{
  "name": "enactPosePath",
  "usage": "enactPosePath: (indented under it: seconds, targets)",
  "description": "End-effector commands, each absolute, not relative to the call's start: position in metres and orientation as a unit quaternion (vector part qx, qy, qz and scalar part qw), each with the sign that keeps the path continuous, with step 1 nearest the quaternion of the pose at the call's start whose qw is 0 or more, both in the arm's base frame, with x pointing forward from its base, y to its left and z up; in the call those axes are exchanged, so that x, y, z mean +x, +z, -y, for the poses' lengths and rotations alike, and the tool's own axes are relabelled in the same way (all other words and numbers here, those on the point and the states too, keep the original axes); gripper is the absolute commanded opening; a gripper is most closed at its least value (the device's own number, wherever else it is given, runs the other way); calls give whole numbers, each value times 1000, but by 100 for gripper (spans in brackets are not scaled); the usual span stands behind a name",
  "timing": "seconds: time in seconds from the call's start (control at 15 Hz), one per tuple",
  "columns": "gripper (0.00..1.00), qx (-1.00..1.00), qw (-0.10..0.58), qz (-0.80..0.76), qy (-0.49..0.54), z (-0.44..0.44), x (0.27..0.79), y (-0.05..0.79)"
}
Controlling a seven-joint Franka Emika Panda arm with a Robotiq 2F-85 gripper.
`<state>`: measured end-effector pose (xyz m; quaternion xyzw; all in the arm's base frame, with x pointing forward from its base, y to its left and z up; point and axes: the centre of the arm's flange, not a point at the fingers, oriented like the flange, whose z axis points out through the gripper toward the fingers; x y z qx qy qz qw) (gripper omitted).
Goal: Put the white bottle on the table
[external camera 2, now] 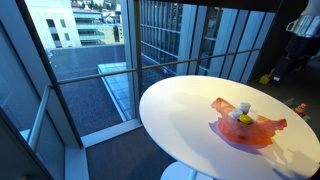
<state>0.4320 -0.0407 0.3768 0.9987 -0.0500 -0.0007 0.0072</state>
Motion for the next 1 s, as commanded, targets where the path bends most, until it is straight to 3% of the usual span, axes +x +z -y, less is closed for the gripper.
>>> enactPosePath:
  seconds: [0.0,0.93]
  targets:
    - [100,998,20,62,-4,51,452,350]
    - [100,997,13,81,-1,50,467,306]
